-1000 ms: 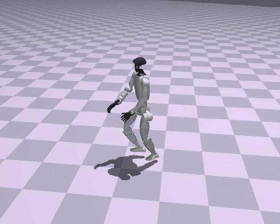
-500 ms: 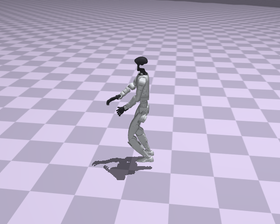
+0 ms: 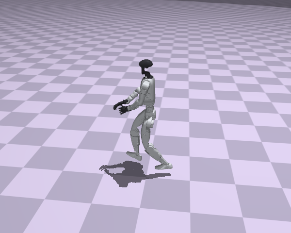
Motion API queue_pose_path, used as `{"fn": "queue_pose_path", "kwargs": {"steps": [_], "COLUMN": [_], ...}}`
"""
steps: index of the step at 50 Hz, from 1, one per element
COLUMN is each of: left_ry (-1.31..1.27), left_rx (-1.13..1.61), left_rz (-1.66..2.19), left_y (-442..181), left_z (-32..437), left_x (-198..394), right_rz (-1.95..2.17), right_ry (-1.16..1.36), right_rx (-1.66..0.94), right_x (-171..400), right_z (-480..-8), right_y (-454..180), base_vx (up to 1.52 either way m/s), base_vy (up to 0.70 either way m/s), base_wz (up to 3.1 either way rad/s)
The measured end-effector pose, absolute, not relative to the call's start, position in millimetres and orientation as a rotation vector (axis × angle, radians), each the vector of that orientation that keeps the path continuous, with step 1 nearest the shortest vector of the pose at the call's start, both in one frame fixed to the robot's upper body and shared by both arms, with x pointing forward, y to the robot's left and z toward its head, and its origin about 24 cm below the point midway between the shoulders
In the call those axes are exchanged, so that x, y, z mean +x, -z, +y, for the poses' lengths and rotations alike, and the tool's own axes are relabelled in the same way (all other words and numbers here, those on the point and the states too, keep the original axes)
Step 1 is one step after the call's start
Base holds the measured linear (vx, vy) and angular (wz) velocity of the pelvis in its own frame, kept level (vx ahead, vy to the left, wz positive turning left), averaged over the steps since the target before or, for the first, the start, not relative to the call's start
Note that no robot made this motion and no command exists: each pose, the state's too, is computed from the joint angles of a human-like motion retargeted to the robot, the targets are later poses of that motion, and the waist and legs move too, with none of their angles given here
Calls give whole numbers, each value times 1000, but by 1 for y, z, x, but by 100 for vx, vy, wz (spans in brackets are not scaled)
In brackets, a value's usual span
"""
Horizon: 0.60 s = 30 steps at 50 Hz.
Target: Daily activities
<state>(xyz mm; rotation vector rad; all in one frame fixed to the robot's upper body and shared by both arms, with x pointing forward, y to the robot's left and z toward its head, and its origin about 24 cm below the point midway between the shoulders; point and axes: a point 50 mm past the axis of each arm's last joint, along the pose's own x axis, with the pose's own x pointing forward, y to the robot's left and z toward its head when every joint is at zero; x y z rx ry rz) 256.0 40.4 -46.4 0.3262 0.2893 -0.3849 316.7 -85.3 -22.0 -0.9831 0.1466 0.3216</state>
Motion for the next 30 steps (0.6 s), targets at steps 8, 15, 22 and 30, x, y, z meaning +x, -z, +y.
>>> {"fn": "queue_pose_path", "kwargs": {"steps": [8, 15, 22, 30], "left_ry": [353, 329, 266, 168], "left_rx": [369, 450, 420, 365], "left_rz": [370, 385, 327, 272], "left_y": [64, 70, 54, 38], "left_z": [49, 55, 57, 66], "left_x": [245, 247, 264, 279], "right_rz": [135, 55, -36, -67], "right_ry": [-444, -479, -419, -337], "right_rx": [-1038, -1214, -1250, -1089], "right_x": [302, 306, 317, 319], "right_z": [-71, -72, -73, -61], "right_y": [34, 31, 16, 4], "base_vx": [49, 43, 44, 45], "base_vy": [-18, -11, -5, 2], "base_wz": [-22, -55, -48, -26]}}
